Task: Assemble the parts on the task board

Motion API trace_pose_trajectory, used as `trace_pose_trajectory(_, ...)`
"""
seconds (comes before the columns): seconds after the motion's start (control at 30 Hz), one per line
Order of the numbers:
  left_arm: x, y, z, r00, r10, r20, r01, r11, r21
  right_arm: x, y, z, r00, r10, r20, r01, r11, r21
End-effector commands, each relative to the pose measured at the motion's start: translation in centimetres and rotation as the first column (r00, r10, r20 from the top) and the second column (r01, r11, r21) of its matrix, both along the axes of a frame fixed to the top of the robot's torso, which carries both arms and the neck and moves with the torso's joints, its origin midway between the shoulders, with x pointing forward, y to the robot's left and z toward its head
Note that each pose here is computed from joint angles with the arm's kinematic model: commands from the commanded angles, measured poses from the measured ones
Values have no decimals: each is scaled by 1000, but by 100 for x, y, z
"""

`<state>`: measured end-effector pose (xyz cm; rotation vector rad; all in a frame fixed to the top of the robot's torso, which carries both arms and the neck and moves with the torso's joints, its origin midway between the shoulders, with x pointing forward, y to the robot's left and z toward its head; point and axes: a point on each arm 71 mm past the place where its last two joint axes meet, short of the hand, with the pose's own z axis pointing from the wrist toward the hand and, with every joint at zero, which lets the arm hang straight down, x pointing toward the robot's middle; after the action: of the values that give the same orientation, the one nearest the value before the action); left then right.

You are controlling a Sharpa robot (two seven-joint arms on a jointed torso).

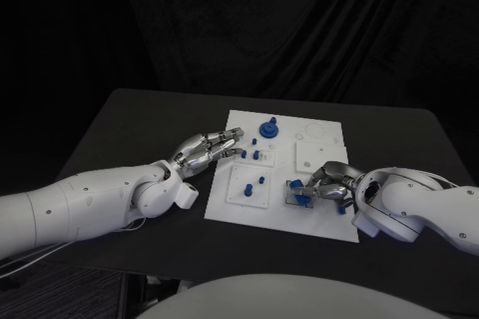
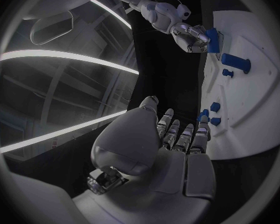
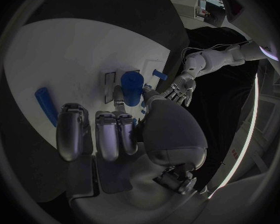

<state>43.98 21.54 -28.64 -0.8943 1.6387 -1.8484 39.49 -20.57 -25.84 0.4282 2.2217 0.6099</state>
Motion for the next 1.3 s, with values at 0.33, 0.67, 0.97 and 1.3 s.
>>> trace_pose_trajectory(0.33,-10,-21,1,1000,-13,0,13,1000,-19,-1,-8,-19,1000,-3,-11,3,1000,-2)
trace_pose_trajectory(0.67,-11,-22,-5,1000,-14,-2,14,1000,-18,3,-10,-15,1000,-2,-3,2,1000,5)
trace_pose_trajectory(0.97,-13,-24,-10,1000,-15,-4,15,1000,-18,-7,-4,-13,1000,7,-5,-7,1000,7)
trace_pose_trajectory(1.3,-18,-18,-13,1000,-15,-5,15,1000,-18,-14,-24,28,999,21,48,-22,999,27)
